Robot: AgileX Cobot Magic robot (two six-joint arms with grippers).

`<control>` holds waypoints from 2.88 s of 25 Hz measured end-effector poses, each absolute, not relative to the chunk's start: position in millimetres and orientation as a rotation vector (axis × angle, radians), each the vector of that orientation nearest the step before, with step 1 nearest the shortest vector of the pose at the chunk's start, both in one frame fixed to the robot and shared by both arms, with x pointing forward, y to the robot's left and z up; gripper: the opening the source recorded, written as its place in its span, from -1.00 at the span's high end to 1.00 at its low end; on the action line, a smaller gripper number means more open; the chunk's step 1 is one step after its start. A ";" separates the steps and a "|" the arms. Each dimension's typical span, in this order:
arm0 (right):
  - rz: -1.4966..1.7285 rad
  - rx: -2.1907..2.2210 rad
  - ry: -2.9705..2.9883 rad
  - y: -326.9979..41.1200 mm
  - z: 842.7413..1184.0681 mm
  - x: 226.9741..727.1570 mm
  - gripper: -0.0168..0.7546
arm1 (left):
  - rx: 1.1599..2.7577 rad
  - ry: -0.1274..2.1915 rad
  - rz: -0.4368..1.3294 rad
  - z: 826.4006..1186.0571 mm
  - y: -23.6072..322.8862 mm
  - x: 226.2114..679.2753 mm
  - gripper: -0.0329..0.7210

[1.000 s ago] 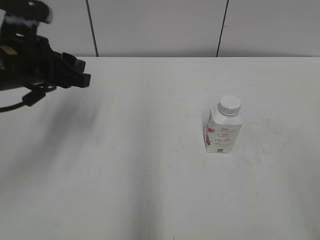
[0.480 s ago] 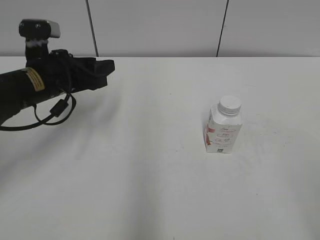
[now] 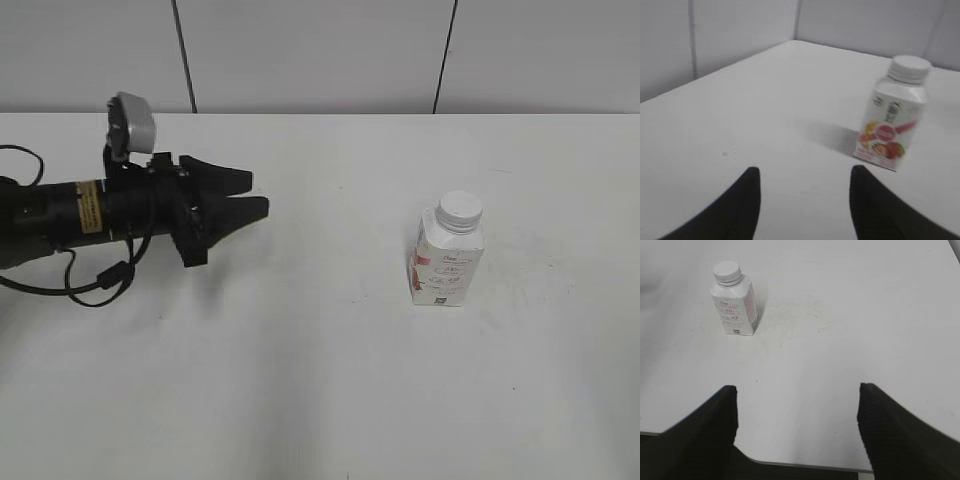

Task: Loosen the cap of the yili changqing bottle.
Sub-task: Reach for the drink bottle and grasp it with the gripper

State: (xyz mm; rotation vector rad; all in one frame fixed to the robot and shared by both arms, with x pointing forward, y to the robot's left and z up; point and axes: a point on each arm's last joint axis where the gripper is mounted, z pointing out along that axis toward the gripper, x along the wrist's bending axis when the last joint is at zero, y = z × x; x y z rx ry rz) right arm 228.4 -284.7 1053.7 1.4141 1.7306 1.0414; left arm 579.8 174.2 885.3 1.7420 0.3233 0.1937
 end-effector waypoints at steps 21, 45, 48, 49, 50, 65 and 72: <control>0.872 1.623 1.998 -279.4 1084.4 328.7 -0.56 | 1.791 -0.012 0.039 853.5 70.1 581.0 -0.61; 0.767 1.610 2.382 -258.4 1099.7 483.1 -0.56 | 1.782 -0.029 0.081 826.7 10.1 599.8 -0.64; 0.775 1.563 2.426 -246.6 1101.0 491.0 -0.56 | 1.791 -0.034 0.089 827.2 4.6 599.3 -0.64; 0.780 1.545 2.436 -242.8 1102.2 493.4 -0.56 | 1.793 -0.035 0.090 827.4 2.5 598.6 -0.64; 0.783 1.529 2.449 -238.8 1102.5 495.9 -0.56 | 1.795 -0.033 0.092 827.3 0.9 598.0 -0.64; 0.709 1.578 2.588 -190.6 1094.8 547.6 -0.56 | 1.821 -0.027 0.097 824.7 -3.2 595.8 -0.24; 0.553 1.704 2.598 -183.7 1077.2 582.3 -0.56 | 1.820 -0.022 0.097 824.8 -3.2 596.0 -0.17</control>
